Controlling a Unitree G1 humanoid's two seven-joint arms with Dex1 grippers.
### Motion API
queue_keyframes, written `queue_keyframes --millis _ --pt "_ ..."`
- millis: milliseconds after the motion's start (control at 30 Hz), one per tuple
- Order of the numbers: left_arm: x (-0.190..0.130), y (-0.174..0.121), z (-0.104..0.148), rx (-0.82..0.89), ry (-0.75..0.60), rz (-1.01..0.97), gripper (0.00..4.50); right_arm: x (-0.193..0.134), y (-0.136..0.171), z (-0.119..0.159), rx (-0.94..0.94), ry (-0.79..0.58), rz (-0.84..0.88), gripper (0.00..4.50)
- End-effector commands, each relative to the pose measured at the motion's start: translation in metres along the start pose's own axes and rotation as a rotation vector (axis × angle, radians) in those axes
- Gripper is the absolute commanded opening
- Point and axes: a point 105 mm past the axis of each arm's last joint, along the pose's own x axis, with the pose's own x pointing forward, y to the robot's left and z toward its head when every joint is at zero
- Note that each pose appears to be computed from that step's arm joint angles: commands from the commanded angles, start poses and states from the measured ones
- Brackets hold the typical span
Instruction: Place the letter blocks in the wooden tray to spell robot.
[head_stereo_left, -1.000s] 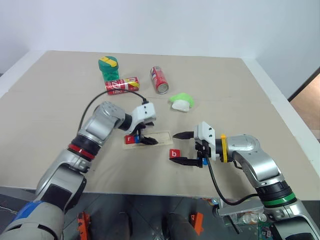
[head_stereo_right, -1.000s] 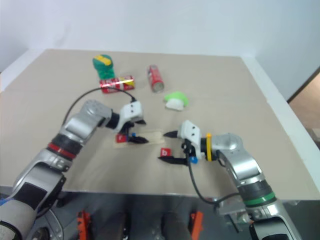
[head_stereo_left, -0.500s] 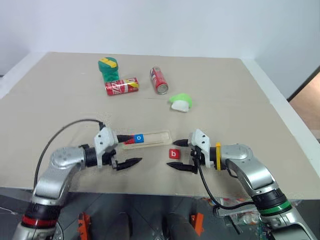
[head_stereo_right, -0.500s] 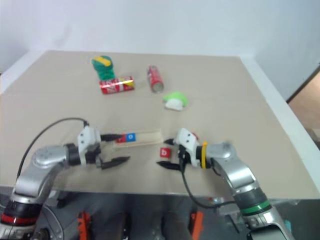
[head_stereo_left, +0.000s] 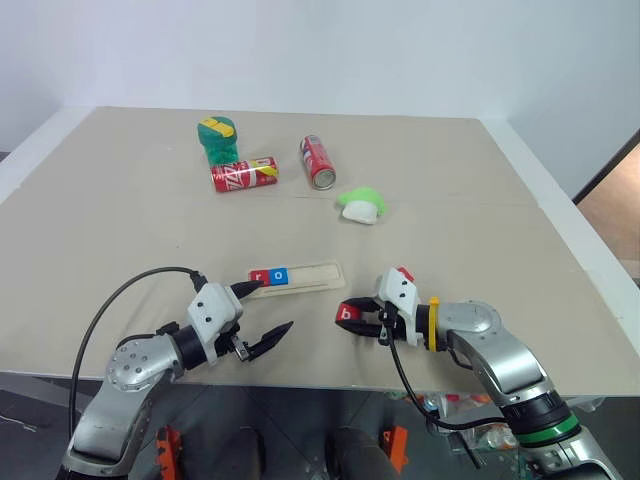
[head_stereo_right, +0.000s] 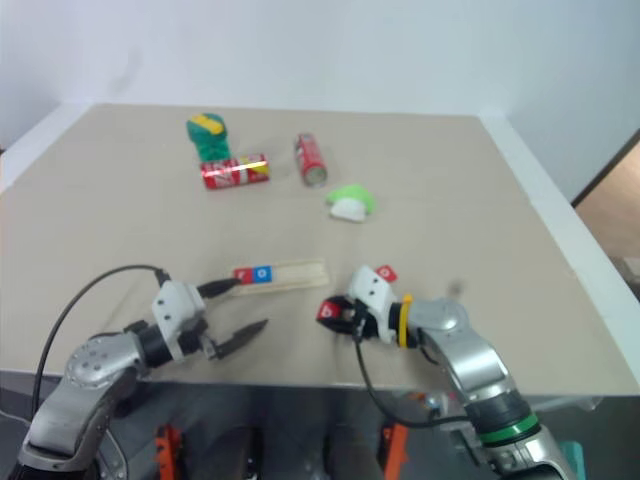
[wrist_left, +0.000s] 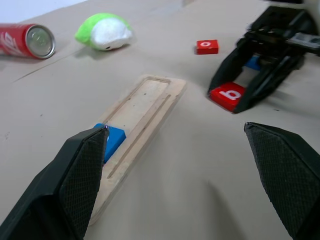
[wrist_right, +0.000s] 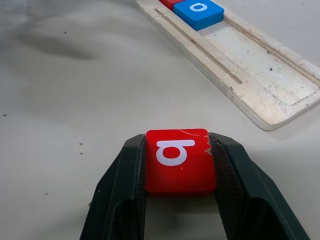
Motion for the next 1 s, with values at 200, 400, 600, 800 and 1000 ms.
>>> queue_keyframes --millis 200,400,600,800,1000 --pt "-0.013 0.018 -0.003 -0.024 -0.004 0.226 4.5 0.001 -0.01 0.063 -0.06 -0.141 -0.024 1.24" --pt "-0.013 0.029 -0.006 -0.082 0.01 0.378 4.5 0.034 -0.028 0.104 -0.247 -0.152 0.127 1.24" --pt "-0.007 0.027 -0.006 -0.092 0.009 0.397 4.5 0.066 -0.04 0.092 -0.337 -0.09 0.246 1.24" --pt "-0.005 0.024 -0.003 -0.092 0.003 0.405 4.5 0.082 -0.049 0.087 -0.362 -0.06 0.283 1.24" --pt "-0.003 0.021 -0.002 -0.09 0.0 0.405 4.5 0.091 -0.046 0.083 -0.37 -0.045 0.327 1.24"
